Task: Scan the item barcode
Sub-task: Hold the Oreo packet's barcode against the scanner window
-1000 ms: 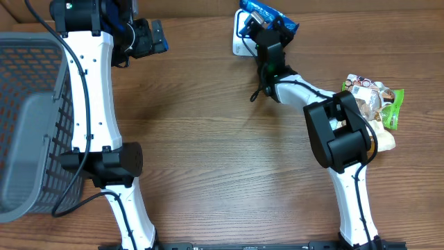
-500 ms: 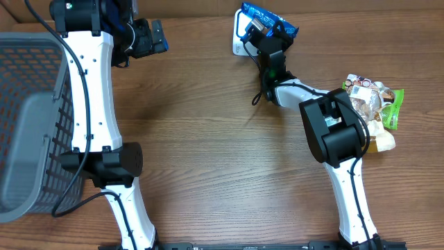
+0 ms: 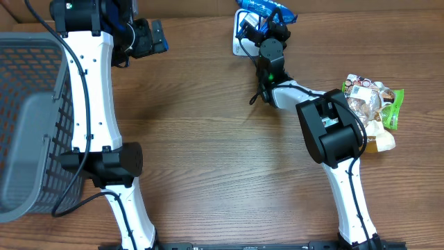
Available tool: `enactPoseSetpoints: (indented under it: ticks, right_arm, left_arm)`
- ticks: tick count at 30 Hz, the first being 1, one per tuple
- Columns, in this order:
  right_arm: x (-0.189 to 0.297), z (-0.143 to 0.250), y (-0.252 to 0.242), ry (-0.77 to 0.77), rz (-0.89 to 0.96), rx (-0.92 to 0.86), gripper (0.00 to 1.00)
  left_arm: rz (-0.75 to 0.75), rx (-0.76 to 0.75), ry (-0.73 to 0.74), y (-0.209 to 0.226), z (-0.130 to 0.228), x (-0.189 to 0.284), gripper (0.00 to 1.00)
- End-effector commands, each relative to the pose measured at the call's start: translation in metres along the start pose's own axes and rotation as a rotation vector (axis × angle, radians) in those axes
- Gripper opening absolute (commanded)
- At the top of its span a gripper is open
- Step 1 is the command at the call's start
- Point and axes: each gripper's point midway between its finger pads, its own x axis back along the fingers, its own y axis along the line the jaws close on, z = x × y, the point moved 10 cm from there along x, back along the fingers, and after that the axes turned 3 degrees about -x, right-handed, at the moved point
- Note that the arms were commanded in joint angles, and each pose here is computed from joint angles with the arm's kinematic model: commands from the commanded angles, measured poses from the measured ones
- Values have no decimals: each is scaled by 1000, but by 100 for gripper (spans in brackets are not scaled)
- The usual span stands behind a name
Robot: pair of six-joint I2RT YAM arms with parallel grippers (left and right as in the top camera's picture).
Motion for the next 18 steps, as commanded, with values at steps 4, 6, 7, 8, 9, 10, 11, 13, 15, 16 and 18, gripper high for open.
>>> enactPoseSetpoints:
  ticks: [4, 6, 7, 8, 9, 10, 11, 13, 15, 16, 18]
  right_arm:
    - [-2, 0, 5, 43, -41, 76, 4]
    - [-2, 1, 7, 42, -45, 78, 4]
    - [-2, 1, 8, 40, -47, 79, 4]
    - [-2, 1, 8, 35, -50, 80, 4]
    - [-2, 1, 9, 29, -58, 83, 4]
    - [-2, 0, 10, 23, -62, 83, 4]
    - [-2, 0, 10, 21, -62, 83, 4]
    - [-2, 0, 10, 16, -64, 83, 4]
    - [-2, 0, 10, 15, -64, 83, 4]
    - [-2, 0, 10, 16, -64, 83, 4]
    - [-2, 0, 10, 16, -64, 83, 4]
  left_arm:
    - [1, 8, -16, -2, 0, 4, 100]
    - [1, 8, -16, -2, 0, 4, 100]
    - [1, 8, -16, -2, 0, 4, 100]
    - [1, 8, -16, -2, 0, 4, 100]
    - [1, 8, -16, -2, 0, 4, 100]
    - [1, 8, -16, -2, 0, 4, 100]
    - [1, 8, -16, -2, 0, 4, 100]
    - [1, 8, -16, -2, 0, 4, 100]
    - [1, 8, -16, -2, 0, 4, 100]
    - [1, 8, -16, -2, 0, 4, 100]
    - [1, 8, -16, -2, 0, 4, 100]
